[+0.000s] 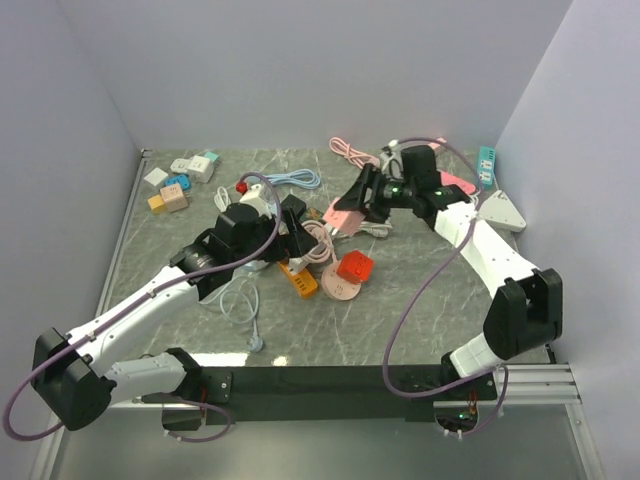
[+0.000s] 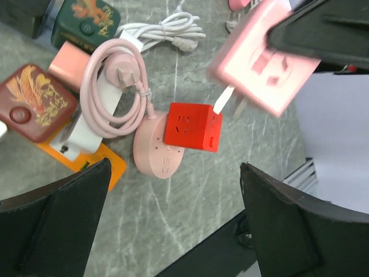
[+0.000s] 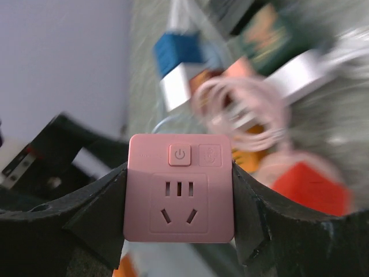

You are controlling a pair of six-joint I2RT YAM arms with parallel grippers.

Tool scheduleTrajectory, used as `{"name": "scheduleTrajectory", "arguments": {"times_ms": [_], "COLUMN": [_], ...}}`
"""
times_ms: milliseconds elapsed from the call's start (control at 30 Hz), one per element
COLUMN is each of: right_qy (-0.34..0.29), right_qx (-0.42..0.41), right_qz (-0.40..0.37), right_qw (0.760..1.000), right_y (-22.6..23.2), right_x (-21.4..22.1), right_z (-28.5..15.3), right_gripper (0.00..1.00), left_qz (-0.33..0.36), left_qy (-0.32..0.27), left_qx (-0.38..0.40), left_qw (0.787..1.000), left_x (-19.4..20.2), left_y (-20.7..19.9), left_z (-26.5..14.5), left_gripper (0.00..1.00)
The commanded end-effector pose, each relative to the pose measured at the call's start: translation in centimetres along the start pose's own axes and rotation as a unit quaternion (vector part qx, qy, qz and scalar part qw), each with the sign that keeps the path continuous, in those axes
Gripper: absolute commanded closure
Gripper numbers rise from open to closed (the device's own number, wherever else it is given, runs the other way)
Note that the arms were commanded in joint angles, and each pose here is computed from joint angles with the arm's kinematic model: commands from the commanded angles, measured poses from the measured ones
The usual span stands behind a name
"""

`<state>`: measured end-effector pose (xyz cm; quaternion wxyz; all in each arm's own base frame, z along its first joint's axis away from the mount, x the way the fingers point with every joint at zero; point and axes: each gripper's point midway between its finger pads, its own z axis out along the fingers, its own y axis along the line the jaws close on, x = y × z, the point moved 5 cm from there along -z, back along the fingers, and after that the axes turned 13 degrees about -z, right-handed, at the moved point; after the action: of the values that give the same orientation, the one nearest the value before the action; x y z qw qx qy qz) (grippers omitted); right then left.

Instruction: Pull the plug off the socket

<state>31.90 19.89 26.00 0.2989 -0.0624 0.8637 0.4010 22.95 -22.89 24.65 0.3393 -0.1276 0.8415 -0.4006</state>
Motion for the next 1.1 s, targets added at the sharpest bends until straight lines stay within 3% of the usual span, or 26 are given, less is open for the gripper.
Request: {"name": "scheduleTrajectory", "arguments": {"times_ms": [0, 533, 733, 800, 900, 933, 1000, 1033, 1067], "right_qy": [0.059, 0.135, 0.152, 0.151, 0.155, 0.156, 0.165, 0.168, 0.167], "right_qx": [-0.157, -0.180, -0.202, -0.210, -0.220, -0.222, -0.225, -0.224, -0.221], "right_qz": [0.017, 0.060, 0.055, 0.052, 0.051, 0.047, 0.046, 0.047, 0.047], "right_qw": [0.986, 0.972, 0.966, 0.965, 0.962, 0.961, 0.959, 0.959, 0.960], "right_y": [6.3, 9.3, 10.2, 10.5, 10.8, 10.8, 10.9, 10.8, 10.7], "right_x": [0.4, 2.7, 2.9, 2.8, 3.0, 3.0, 3.4, 3.5, 3.5], "right_z": [0.0, 2.8, 3.1, 2.9, 2.9, 2.9, 2.8, 2.8, 2.9], "right_gripper": [1.00, 1.00, 1.00, 1.00, 1.00, 1.00, 1.00, 1.00, 0.82], "left_qz": [0.088, 0.175, 0.203, 0.209, 0.213, 0.216, 0.218, 0.218, 0.216], "left_qy": [-0.022, 0.001, 0.003, 0.010, 0.017, 0.019, 0.025, 0.023, 0.017], "left_qx": [0.061, 0.138, 0.090, 0.079, 0.076, 0.078, 0.073, 0.069, 0.070], "left_qw": [0.994, 0.975, 0.975, 0.975, 0.974, 0.973, 0.973, 0.973, 0.974], "left_x": [-1.1, -0.6, -0.4, -0.2, 0.0, 0.1, 0.1, 0.0, -0.2], "left_y": [-1.7, -5.9, -5.1, -4.7, -4.4, -4.4, -4.4, -4.3, -4.6], "left_z": [-0.9, -1.8, -0.7, -0.2, 0.2, 0.2, 0.3, 0.3, 0.0], "left_gripper": [0.01, 0.01, 0.01, 0.06, 0.27, 0.45, 0.69, 0.90, 0.98]}}
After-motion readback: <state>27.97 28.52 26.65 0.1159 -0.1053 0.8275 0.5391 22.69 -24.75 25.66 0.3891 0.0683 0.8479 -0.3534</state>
